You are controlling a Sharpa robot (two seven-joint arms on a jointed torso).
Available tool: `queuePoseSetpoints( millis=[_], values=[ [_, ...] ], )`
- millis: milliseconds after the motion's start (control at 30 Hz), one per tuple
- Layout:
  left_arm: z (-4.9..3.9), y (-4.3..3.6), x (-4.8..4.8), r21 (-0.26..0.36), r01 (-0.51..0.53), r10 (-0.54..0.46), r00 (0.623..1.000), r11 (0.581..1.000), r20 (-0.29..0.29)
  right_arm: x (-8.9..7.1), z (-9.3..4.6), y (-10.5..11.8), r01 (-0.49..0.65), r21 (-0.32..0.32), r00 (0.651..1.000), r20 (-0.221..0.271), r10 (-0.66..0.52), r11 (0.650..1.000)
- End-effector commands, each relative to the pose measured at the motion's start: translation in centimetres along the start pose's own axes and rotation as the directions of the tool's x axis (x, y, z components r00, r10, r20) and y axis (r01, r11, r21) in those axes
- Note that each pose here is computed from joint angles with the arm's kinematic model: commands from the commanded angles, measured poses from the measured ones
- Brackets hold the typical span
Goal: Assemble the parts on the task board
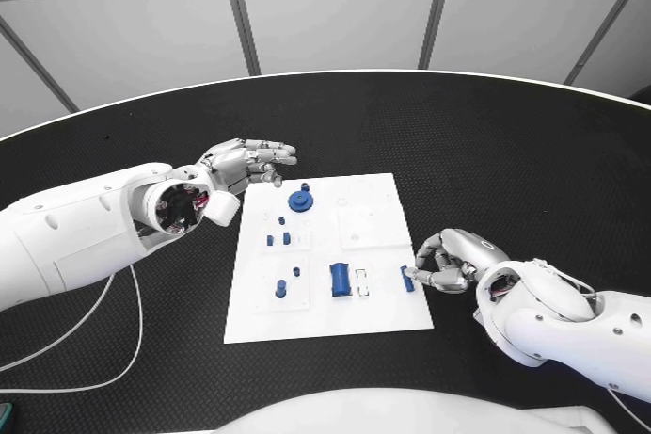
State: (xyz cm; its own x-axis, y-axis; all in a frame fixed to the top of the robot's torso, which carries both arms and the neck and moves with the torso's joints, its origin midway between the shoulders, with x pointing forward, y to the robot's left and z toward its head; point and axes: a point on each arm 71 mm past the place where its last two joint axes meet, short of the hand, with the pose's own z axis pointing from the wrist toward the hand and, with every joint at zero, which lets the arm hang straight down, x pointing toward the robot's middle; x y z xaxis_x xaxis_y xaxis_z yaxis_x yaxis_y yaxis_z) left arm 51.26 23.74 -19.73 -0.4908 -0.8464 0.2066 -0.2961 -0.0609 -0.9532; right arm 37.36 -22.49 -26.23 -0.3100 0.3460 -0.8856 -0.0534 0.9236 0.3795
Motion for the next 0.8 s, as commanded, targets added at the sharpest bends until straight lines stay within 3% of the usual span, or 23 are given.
queuePoseSetpoints(
  millis=[33, 800],
  values=[
    [-0.02, 0.0, -0.03, 0.0, 0.0, 0.0, 1.0, 1.0, 0.001, 0.2, 0.1, 0.2, 0.004, -0.002, 1.0, -0.009, -0.004, 1.0],
    [-0.23, -0.02, -0.16, 0.0, 0.0, 0.0, 1.0, 1.0, 0.004, 1.3, 0.8, 0.7, 0.046, -0.003, 0.996, -0.078, -0.046, 0.999]
  ],
)
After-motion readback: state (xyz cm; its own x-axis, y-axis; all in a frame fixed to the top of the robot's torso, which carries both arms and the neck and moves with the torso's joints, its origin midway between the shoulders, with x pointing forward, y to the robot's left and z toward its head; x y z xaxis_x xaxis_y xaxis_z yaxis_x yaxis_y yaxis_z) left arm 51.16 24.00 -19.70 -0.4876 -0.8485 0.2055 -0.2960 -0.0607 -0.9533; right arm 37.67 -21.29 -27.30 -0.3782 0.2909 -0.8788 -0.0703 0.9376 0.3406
